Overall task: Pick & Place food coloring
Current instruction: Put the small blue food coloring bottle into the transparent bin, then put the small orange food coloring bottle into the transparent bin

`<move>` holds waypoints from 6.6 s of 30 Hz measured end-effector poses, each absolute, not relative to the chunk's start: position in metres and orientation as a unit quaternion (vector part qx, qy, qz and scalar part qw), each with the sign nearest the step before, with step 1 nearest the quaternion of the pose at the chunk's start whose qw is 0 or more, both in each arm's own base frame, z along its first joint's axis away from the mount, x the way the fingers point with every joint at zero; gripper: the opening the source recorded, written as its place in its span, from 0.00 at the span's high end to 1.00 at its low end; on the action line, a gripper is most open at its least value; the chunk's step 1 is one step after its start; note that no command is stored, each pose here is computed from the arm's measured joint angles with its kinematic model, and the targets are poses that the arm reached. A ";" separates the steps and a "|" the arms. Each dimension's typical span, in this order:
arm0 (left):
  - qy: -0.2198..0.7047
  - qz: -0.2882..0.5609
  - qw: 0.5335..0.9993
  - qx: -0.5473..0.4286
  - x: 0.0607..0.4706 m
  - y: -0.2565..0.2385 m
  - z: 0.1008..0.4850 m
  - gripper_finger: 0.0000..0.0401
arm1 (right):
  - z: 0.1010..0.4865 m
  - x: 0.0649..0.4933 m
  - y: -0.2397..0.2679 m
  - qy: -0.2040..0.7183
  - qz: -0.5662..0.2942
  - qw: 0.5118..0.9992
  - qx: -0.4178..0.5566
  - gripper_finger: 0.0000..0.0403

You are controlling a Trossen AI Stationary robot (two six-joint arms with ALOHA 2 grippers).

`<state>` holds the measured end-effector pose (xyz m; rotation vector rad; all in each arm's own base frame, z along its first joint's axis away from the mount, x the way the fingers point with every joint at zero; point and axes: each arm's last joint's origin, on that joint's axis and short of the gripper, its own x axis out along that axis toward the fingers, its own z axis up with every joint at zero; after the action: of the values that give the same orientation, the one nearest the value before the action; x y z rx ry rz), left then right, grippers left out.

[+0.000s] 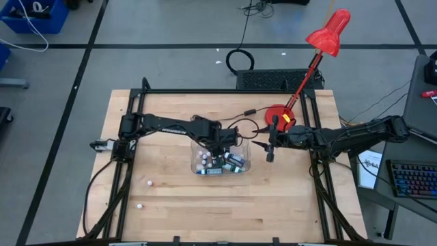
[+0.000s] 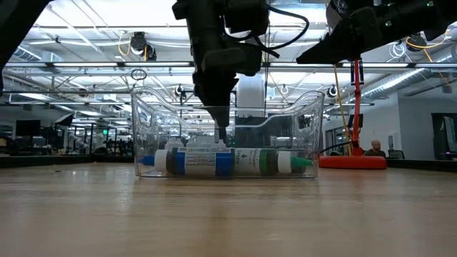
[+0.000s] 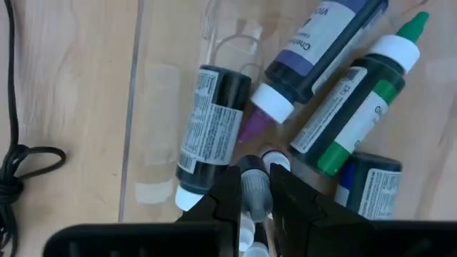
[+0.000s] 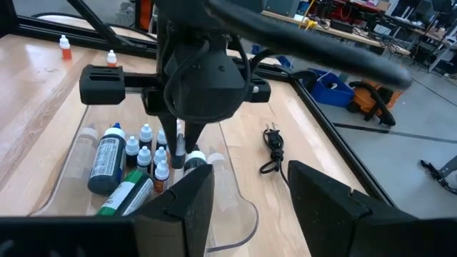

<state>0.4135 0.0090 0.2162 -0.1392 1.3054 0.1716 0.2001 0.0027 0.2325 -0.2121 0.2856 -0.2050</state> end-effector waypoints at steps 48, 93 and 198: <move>0.628 0.191 0.744 -0.129 0.329 -0.017 0.283 0.50 | 0.233 0.200 0.003 0.142 -0.102 0.979 -0.104 0.58; 0.641 0.401 0.531 -0.383 0.170 -0.123 0.167 0.50 | 0.234 0.200 0.003 0.134 -0.103 0.981 -0.099 0.58; 0.666 0.008 0.743 -0.062 0.390 0.017 0.215 0.83 | 0.235 0.201 0.003 0.127 -0.104 0.982 -0.097 0.58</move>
<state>0.3902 0.0169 0.2149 -0.1368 1.4590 0.0179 0.2007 0.0028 0.2353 -0.1955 0.2550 -0.2086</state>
